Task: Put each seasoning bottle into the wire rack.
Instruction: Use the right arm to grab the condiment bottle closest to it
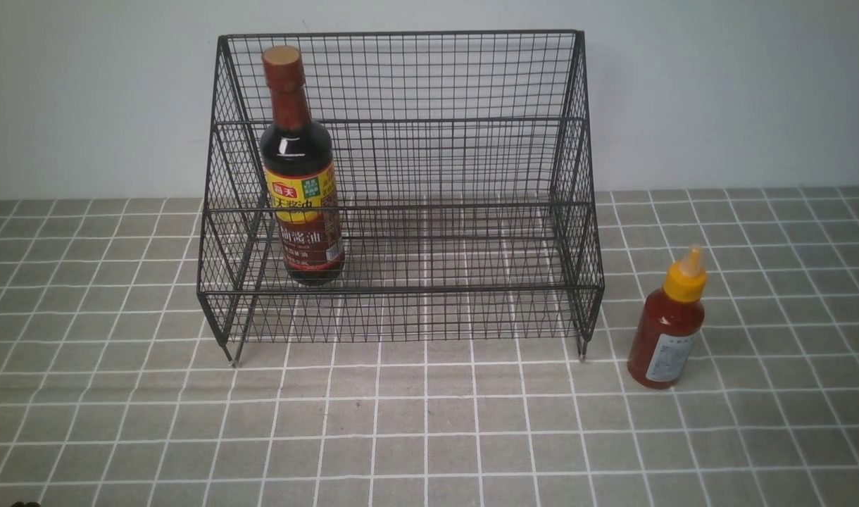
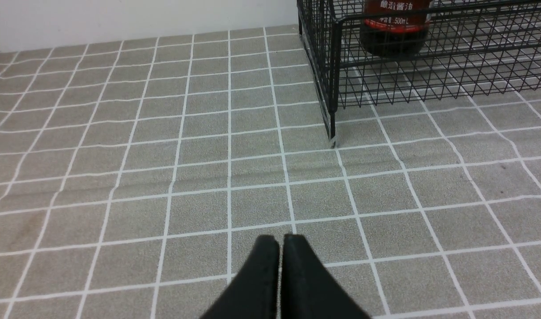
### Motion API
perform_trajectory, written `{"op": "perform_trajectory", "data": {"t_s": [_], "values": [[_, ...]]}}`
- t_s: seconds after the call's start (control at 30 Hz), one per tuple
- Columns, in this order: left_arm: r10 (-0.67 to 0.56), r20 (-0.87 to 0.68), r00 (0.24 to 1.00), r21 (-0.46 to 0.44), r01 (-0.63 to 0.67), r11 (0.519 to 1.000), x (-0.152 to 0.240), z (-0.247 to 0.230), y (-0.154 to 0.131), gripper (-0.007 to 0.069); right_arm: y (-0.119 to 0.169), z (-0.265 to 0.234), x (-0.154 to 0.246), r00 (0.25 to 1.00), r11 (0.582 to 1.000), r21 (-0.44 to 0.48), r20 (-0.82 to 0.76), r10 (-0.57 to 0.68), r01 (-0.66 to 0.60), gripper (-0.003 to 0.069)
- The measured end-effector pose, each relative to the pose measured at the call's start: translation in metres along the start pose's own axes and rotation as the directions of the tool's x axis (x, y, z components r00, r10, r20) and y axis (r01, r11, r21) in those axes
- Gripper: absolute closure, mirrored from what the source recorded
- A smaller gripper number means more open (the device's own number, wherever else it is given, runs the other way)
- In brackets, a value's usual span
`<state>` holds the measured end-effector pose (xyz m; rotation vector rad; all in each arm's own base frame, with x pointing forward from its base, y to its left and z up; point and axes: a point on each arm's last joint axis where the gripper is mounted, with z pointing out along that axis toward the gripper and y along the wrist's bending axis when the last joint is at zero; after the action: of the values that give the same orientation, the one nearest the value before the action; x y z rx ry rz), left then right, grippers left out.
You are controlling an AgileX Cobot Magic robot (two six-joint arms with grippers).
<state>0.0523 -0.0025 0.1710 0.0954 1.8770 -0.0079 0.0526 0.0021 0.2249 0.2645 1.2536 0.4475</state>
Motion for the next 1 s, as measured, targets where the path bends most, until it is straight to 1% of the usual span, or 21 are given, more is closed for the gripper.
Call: {"op": "perform_trajectory", "data": {"t_s": [0.1, 0.17, 0.23, 0.33, 0.37, 0.4, 0.43, 0.47, 0.5, 0.53, 0.63, 0.67, 0.7, 0.8, 0.83, 0.87, 0.9, 0.93, 0.97, 1.0], "values": [[0.0, 0.0, 1.0, 0.0, 0.0, 1.0, 0.0, 0.0, 0.0, 0.0632, 0.004, 0.0, -0.008, 0.997, 0.999, -0.035, 0.08, 0.017, -0.014, 0.0673], [0.0, 0.0, 1.0, 0.0, 0.0, 1.0, 0.0, 0.0, 0.0, 0.0632, 0.008, 0.001, -0.016, 0.996, 0.999, -0.041, 0.083, 0.035, -0.031, 0.0673], [0.0, 0.0, 1.0, 0.0, 0.0, 1.0, 0.0, 0.0, 0.0, 0.0632, 0.02, 0.003, -0.039, 0.998, 0.998, -0.036, 0.05, 0.045, -0.044, 0.0673], [-0.001, 0.0, 1.0, 0.0, 0.001, 1.0, 0.0, 0.0, 0.0, 0.0632, 0.033, 0.01, -0.062, 0.998, 1.0, 0.007, -0.068, 0.015, -0.015, 0.0673], [-0.001, 0.0, 1.0, 0.0, 0.001, 1.0, 0.0, 0.0, 0.0, 0.0632, 0.04, 0.017, -0.073, 0.989, 1.0, 0.029, -0.149, -0.008, 0.012, 0.0673], [-0.001, 0.0, 1.0, 0.0, 0.001, 1.0, 0.0, 0.0, 0.0, 0.0632, 0.043, 0.026, -0.075, 0.96, 0.997, 0.06, -0.277, -0.038, 0.057, 0.0673], [-0.001, 0.0, 1.0, 0.0, 0.001, 1.0, 0.0, 0.0, 0.0, 0.0632, 0.046, 0.034, -0.079, 0.922, 0.992, 0.071, -0.383, -0.067, 0.101, 0.0673], [-0.001, 0.0, 1.0, 0.0, 0.001, 1.0, 0.0, 0.0, 0.0, 0.0632, 0.048, 0.035, -0.081, 0.908, 0.992, 0.069, -0.413, -0.07, 0.108, 0.0673], [-0.001, 0.0, 1.0, 0.0, 0.001, 1.0, 0.0, 0.0, 0.0, 0.0632, 0.054, 0.054, -0.082, 0.781, 0.981, 0.052, -0.614, -0.116, 0.187, 0.0673], [-0.001, 0.0, 1.0, 0.0, 0.001, 1.0, 0.0, 0.0, 0.0, 0.0632, 0.057, 0.061, -0.081, 0.719, 0.977, 0.034, -0.682, -0.132, 0.211, 0.0673], [-0.001, 0.0, 1.0, 0.0, 0.001, 1.0, 0.0, 0.0, 0.0, 0.0632, 0.064, 0.093, -0.073, 0.491, 0.961, -0.047, -0.852, -0.18, 0.271, 0.0673], [-0.001, 0.0, 1.0, 0.0, 0.001, 1.0, 0.0, 0.0, 0.0, 0.0632, 0.064, 0.096, -0.073, 0.479, 0.96, -0.05, -0.859, -0.182, 0.274, 0.0673], [-0.001, 0.0, 1.0, 0.0, 0.001, 1.0, 0.0, 0.0, 0.0, 0.0632, 0.065, 0.115, -0.069, 0.398, 0.953, -0.077, -0.897, -0.194, 0.292, 0.0671], [-0.001, 0.0, 1.0, 0.0, 0.001, 1.0, 0.0, 0.0, 0.0, 0.0632, 0.065, 0.149, -0.059, 0.321, 0.948, -0.095, -0.926, -0.196, 0.305, 0.0648], [-0.001, 0.0, 1.0, 0.0, 0.001, 1.0, 0.0, 0.0, 0.0, 0.0632, 0.065, 0.161, -0.054, 0.298, 0.948, -0.092, -0.936, -0.187, 0.306, 0.0635], [-0.001, 0.0, 1.0, 0.0, 0.001, 1.0, 0.0, 0.0, 0.0, 0.0632, 0.063, 0.177, -0.046, 0.263, 0.946, -0.096, -0.947, -0.182, 0.31, 0.0605], [-0.001, 0.0, 1.0, 0.0, 0.001, 1.0, 0.0, 0.0, 0.0, 0.0632, 0.062, 0.178, -0.043, 0.254, 0.946, -0.097, -0.95, -0.181, 0.311, 0.06], [-0.001, 0.0, 1.0, 0.0, 0.001, 1.0, 0.0, 0.0, 0.0, 0.0632, 0.06, 0.194, -0.034, 0.222, 0.943, -0.108, -0.958, -0.183, 0.314, 0.0545], [-0.001, 0.0, 1.0, 0.0, 0.001, 1.0, 0.0, 0.0, 0.0, 0.0632, 0.06, 0.196, -0.033, 0.219, 0.943, -0.11, -0.958, -0.184, 0.315, 0.0538], [-0.001, 0.0, 1.0, 0.0, 0.001, 1.0, 0.0, 0.0, 0.0, 0.0632, 0.057, 0.209, -0.022, 0.191, 0.941, -0.119, -0.964, -0.186, 0.316, 0.0475]]}}
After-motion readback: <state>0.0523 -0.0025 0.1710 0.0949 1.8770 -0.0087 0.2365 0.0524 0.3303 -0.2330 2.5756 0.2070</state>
